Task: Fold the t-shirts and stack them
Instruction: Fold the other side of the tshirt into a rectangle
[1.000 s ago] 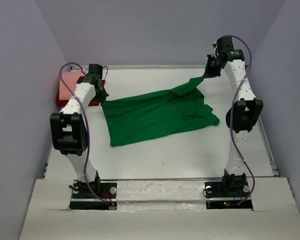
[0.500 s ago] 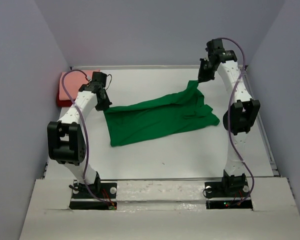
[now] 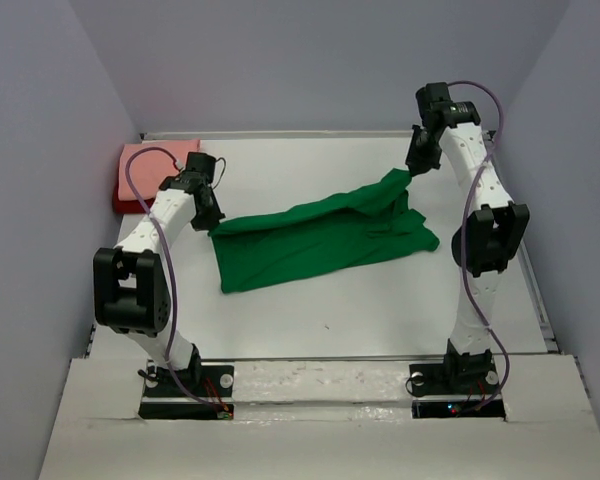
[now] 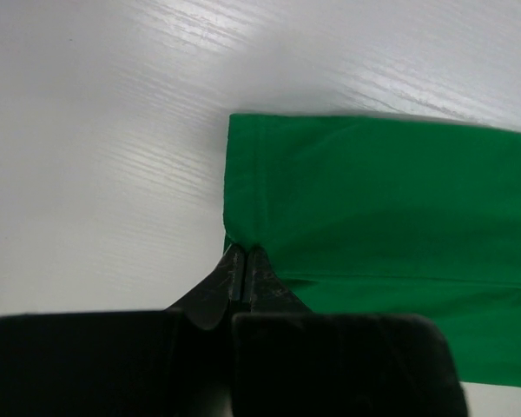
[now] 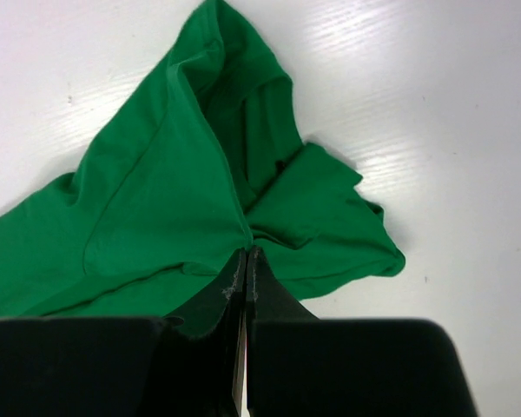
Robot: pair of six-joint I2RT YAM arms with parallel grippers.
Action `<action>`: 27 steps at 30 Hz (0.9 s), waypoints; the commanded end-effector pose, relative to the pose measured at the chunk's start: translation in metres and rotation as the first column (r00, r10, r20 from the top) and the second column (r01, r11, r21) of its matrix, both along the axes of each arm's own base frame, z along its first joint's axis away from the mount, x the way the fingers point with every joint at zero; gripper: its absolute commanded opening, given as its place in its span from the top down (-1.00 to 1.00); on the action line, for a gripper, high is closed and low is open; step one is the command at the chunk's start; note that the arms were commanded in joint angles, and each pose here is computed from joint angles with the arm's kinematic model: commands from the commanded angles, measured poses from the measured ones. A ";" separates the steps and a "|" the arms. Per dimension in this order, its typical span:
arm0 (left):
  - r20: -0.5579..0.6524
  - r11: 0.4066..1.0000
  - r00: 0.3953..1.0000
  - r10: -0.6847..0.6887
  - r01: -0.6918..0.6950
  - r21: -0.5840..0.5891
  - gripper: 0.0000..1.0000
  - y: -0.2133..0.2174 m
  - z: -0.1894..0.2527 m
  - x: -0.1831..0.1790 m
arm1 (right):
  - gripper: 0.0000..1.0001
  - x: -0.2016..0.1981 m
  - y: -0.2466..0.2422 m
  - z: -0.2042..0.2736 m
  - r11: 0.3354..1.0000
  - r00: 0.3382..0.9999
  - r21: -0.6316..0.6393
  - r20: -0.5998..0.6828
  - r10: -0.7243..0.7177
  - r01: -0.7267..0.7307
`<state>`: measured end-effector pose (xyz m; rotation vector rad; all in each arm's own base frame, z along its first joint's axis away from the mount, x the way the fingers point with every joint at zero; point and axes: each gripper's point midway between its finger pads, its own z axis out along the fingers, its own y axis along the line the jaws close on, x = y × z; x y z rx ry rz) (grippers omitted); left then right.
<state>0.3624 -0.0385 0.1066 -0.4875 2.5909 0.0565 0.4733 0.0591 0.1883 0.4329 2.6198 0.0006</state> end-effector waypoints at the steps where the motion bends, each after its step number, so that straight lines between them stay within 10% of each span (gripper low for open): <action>1: 0.035 1.000 0.999 -0.018 0.018 0.009 1.00 -0.006 0.013 -0.011 | 1.00 -0.019 -0.008 0.014 0.997 0.999 -0.061 0.017 -0.041 0.042; 27: -0.075 0.999 0.997 0.019 -0.016 0.048 1.00 -0.011 -0.030 -0.037 | 1.00 -0.055 -0.012 -0.043 0.984 0.991 -0.174 -0.117 -0.065 0.044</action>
